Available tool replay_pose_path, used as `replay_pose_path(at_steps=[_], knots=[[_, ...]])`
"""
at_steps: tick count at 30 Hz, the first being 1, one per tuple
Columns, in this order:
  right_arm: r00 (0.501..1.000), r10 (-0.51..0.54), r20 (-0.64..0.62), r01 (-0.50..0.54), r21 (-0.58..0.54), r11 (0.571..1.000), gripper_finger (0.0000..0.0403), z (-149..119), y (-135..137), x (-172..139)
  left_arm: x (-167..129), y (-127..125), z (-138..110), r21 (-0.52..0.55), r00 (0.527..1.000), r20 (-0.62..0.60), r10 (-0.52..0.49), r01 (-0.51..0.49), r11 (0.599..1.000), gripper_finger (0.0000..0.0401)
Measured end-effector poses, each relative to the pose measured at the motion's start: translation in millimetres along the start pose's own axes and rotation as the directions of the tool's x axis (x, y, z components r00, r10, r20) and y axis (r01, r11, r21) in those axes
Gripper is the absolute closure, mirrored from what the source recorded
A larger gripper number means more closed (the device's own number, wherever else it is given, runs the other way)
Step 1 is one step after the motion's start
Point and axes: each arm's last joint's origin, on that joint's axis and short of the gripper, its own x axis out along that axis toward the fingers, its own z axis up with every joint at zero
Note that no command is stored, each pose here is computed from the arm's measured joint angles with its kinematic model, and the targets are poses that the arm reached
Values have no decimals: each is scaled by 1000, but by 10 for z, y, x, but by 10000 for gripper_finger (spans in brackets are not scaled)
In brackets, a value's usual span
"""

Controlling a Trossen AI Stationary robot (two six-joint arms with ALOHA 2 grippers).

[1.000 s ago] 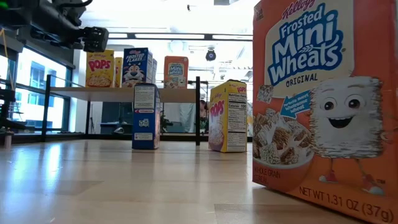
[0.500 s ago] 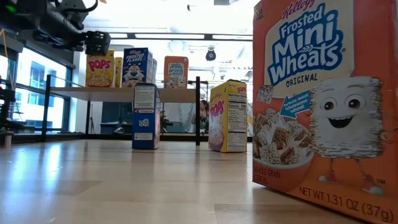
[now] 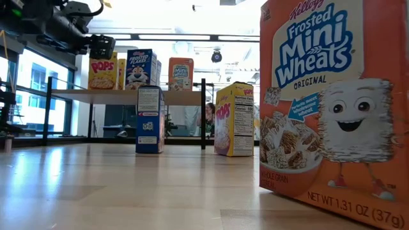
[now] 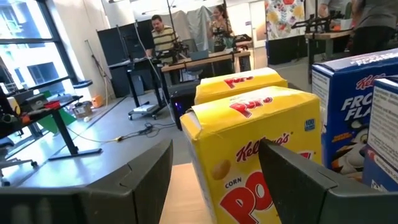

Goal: Stack cereal on shelf
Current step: Adjust the bottom yellow cereal box on the shelf

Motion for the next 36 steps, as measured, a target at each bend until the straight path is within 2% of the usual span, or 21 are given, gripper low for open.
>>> replay_pose_path(at_steps=[14,26,36], knots=[[1000,0,0,0,0,1000,153,0,0,0,-106,11,3,111,999,-14,49,-47,993,172],[1000,0,0,0,0,1000,153,-1,0,0,-27,20,-1,138,998,-15,67,-64,988,172],[1000,0,0,0,0,1000,153,-1,0,0,-74,20,12,141,999,-12,48,-46,989,172]])
